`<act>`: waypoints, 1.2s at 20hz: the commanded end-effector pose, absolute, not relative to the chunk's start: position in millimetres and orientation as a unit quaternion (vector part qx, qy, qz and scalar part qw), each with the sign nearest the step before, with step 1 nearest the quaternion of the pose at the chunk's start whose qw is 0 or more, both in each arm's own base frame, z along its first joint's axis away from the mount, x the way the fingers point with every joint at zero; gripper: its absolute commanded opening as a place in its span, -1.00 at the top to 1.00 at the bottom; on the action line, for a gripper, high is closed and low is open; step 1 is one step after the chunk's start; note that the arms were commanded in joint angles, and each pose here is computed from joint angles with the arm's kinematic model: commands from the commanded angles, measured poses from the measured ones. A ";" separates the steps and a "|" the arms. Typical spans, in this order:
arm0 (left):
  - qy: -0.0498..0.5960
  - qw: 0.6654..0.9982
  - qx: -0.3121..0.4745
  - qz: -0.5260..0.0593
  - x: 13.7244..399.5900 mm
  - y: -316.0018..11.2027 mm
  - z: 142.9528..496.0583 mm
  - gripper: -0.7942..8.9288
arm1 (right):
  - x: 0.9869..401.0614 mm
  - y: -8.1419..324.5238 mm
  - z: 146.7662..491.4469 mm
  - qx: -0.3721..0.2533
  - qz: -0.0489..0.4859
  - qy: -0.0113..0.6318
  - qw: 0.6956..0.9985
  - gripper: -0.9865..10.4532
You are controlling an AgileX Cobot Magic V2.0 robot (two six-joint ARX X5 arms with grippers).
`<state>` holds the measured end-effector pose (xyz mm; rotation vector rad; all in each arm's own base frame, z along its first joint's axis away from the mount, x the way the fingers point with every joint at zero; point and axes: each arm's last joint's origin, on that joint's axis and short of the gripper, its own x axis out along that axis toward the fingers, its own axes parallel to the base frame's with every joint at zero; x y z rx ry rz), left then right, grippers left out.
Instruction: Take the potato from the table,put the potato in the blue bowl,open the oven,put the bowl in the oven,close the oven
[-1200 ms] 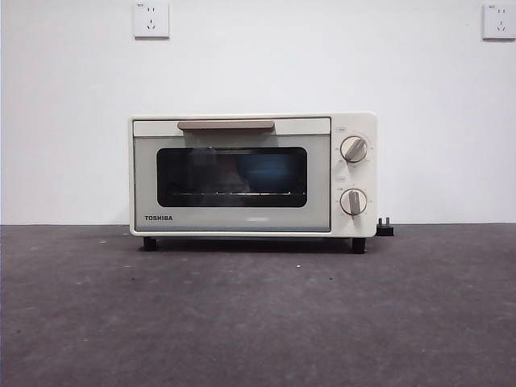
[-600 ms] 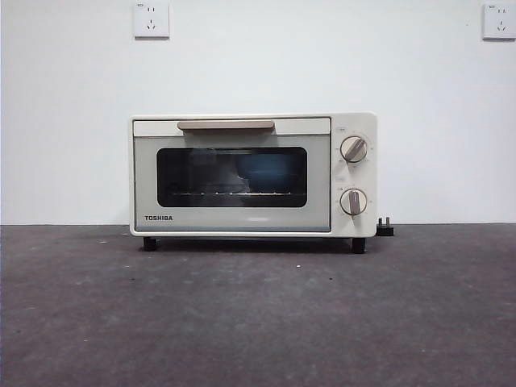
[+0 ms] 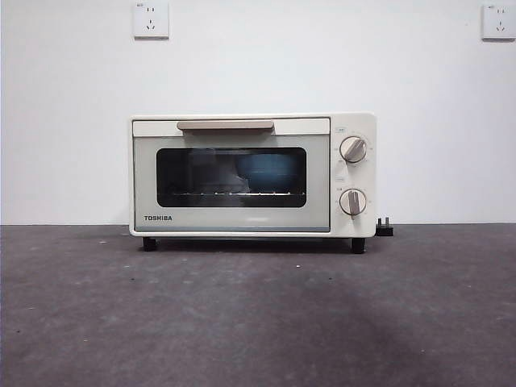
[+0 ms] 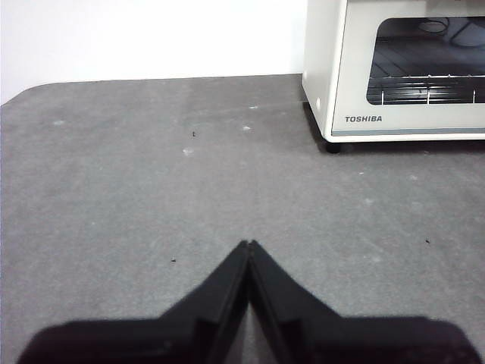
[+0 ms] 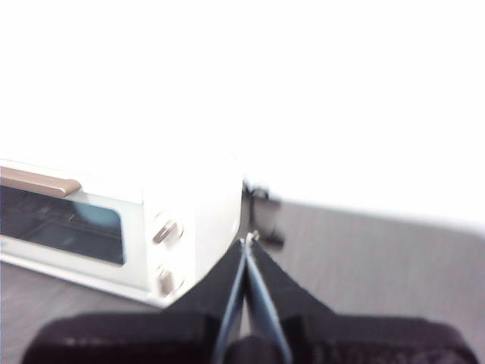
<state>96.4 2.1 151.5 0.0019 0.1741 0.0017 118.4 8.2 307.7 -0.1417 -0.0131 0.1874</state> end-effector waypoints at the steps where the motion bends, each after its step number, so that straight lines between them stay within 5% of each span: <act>1: 0.090 0.996 -0.001 0.004 97.0 2.6 148.5 0.85 | 116.7 7.5 269.3 -0.125 0.087 -0.038 0.988 0.83; 12: 0.090 0.996 -0.001 0.004 97.1 2.6 148.4 0.85 | 105.8 -3.5 183.3 -0.042 0.017 -0.025 0.999 0.83; 24: 0.090 0.996 -0.001 0.004 97.1 2.6 148.4 0.85 | 98.3 -8.6 164.4 -0.014 -0.069 0.017 0.997 0.83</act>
